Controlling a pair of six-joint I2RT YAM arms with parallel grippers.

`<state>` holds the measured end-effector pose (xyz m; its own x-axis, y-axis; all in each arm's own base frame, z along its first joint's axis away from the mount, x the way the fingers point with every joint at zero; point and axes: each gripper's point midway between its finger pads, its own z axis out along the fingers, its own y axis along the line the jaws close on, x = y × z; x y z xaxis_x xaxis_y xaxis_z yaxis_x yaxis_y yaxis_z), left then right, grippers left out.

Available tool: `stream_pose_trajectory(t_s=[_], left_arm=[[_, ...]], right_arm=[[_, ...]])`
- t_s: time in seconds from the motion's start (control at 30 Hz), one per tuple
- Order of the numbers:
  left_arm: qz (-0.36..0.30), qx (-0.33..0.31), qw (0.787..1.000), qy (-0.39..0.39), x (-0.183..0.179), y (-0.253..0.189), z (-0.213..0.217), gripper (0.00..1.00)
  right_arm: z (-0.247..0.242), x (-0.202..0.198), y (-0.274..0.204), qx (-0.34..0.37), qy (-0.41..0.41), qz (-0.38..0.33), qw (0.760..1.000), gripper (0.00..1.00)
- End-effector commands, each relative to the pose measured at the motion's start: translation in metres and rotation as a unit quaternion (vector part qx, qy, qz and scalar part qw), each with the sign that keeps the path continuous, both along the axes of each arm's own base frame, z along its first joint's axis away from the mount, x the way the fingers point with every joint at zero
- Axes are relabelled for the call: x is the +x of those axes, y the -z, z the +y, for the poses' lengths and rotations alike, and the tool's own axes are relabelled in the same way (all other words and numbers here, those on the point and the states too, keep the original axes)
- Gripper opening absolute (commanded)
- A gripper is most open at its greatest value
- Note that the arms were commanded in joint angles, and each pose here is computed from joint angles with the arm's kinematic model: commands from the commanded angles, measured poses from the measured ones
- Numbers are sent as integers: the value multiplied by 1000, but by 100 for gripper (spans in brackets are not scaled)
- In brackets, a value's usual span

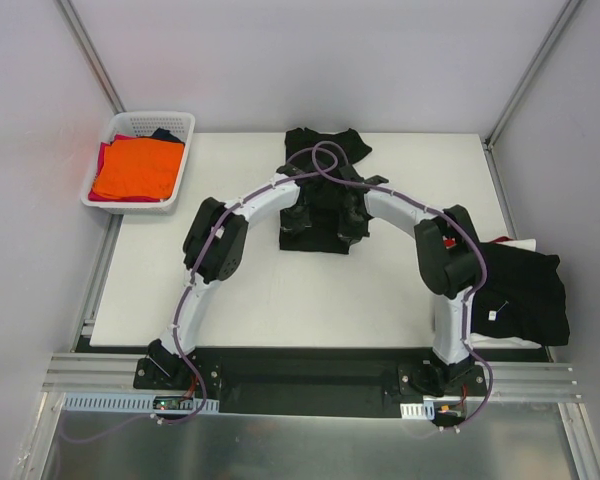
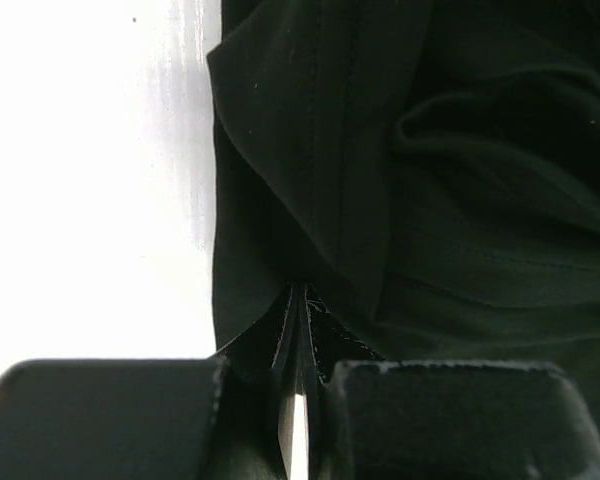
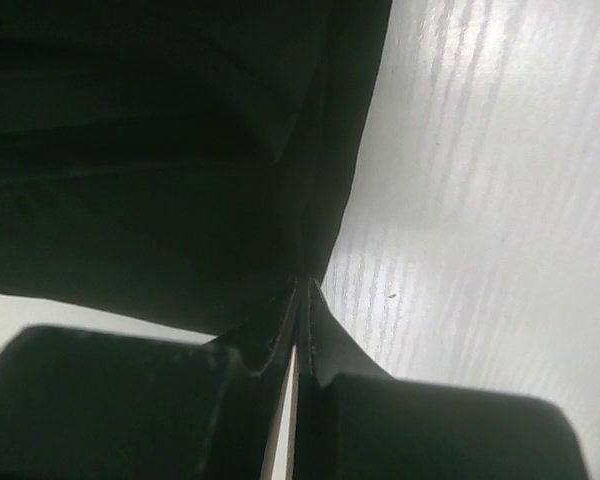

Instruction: Fold and stack the t-shirts

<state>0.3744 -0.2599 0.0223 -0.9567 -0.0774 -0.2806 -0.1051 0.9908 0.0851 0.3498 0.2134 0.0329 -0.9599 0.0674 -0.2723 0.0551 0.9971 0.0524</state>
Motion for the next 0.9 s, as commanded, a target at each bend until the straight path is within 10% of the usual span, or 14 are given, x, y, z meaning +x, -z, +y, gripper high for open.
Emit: stream_pose_trajectory(t_s=[0.0,0.87], left_arm=[[14,-5,1000,-10,-3,3,2,1],[99,8,995,5,-177,18,23,2]], right_arm=[[4,-10,15,12,7,24,1000,1],[-15,-149,34,11,12,92,996,1]])
